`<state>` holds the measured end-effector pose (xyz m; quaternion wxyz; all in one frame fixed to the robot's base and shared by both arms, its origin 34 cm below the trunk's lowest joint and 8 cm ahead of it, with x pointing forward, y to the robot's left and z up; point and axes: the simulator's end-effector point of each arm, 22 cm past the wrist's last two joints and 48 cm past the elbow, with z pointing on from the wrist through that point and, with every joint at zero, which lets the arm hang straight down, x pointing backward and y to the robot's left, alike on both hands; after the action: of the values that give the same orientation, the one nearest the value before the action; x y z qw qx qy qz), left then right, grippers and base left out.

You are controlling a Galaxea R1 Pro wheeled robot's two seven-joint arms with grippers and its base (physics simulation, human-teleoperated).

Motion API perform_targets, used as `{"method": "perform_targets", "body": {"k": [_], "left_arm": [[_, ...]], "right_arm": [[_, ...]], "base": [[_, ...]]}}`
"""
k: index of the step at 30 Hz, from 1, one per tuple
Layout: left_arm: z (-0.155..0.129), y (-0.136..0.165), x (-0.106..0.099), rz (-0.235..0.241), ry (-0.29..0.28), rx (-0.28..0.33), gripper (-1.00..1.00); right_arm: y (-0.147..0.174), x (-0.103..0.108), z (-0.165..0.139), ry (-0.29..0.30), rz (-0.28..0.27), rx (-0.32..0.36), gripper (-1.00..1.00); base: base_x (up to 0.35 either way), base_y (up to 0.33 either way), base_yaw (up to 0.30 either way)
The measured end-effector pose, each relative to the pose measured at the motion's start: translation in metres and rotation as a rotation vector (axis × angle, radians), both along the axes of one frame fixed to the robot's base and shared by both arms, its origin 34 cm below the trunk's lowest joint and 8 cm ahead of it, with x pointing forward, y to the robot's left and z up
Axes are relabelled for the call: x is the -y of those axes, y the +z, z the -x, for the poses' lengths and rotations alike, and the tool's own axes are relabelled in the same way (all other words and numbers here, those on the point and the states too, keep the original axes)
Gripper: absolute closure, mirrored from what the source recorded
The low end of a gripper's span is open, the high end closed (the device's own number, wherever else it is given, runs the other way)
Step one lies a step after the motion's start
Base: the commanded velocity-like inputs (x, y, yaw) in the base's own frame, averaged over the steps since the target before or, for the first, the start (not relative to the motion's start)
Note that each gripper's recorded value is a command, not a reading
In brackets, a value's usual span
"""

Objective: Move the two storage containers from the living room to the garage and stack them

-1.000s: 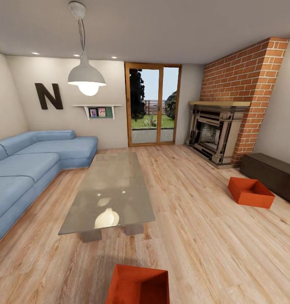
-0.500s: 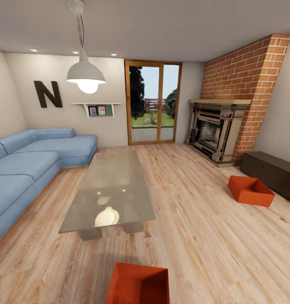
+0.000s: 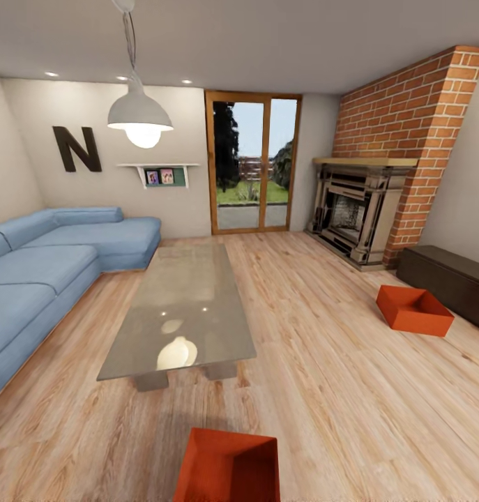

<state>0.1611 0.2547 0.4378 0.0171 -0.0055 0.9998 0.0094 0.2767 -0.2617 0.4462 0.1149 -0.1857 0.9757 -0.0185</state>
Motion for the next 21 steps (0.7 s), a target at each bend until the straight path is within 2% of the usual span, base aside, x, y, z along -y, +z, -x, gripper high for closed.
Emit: {"method": "perform_targets", "body": {"k": [4,11,21], "left_arm": [[0.002,0.000,0.000,0.000,0.000,-0.006,-1.00],[0.007,0.000,0.000,0.000,0.000,-0.017,-1.00],[0.013,-0.001,0.000,0.000,0.000,-0.034,-1.00]], "right_arm": [[-0.001,-0.001,0.002,0.001,-0.001,-0.007,-1.00],[-0.002,-0.001,0.007,0.002,-0.001,-0.018,-1.00],[-0.004,-0.001,0.013,0.002,-0.001,-0.034,-1.00]], "base": [[0.006,0.037,0.000],[0.074,0.195,0.000],[0.010,0.019,0.000]]}}
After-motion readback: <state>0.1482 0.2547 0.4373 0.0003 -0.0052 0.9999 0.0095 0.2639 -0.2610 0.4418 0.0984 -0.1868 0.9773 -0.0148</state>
